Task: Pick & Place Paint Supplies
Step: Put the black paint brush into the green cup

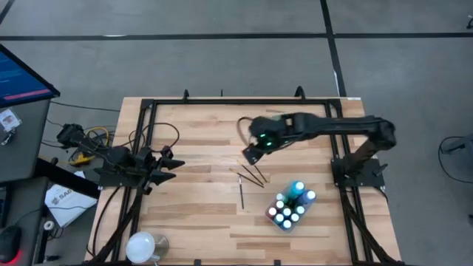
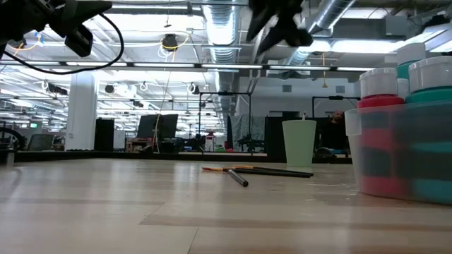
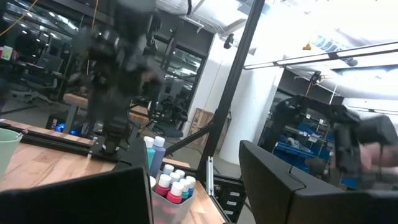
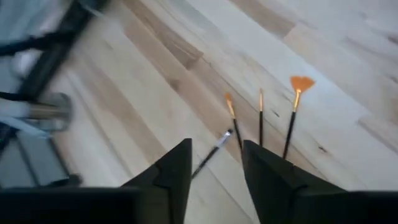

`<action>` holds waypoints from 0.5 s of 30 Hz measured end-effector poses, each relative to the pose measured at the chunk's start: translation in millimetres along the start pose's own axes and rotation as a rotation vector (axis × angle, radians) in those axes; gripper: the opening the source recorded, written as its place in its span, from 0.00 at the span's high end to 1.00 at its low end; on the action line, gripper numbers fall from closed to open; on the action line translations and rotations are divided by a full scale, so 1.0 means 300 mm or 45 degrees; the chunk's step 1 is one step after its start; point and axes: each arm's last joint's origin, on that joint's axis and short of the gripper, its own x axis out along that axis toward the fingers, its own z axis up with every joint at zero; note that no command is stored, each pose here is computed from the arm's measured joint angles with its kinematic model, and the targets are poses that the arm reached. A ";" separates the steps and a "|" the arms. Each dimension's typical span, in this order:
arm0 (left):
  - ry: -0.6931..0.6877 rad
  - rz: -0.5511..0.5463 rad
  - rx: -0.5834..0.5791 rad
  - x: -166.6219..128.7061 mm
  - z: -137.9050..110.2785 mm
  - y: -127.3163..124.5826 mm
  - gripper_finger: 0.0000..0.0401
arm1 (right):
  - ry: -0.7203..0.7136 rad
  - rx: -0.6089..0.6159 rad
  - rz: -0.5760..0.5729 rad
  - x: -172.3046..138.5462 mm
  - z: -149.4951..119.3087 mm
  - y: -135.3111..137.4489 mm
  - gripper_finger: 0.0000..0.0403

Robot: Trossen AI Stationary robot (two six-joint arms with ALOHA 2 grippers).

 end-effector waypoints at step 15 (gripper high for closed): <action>-0.001 0.000 0.000 0.000 0.001 0.000 0.67 | 0.318 -0.055 -0.388 0.382 0.109 0.017 0.59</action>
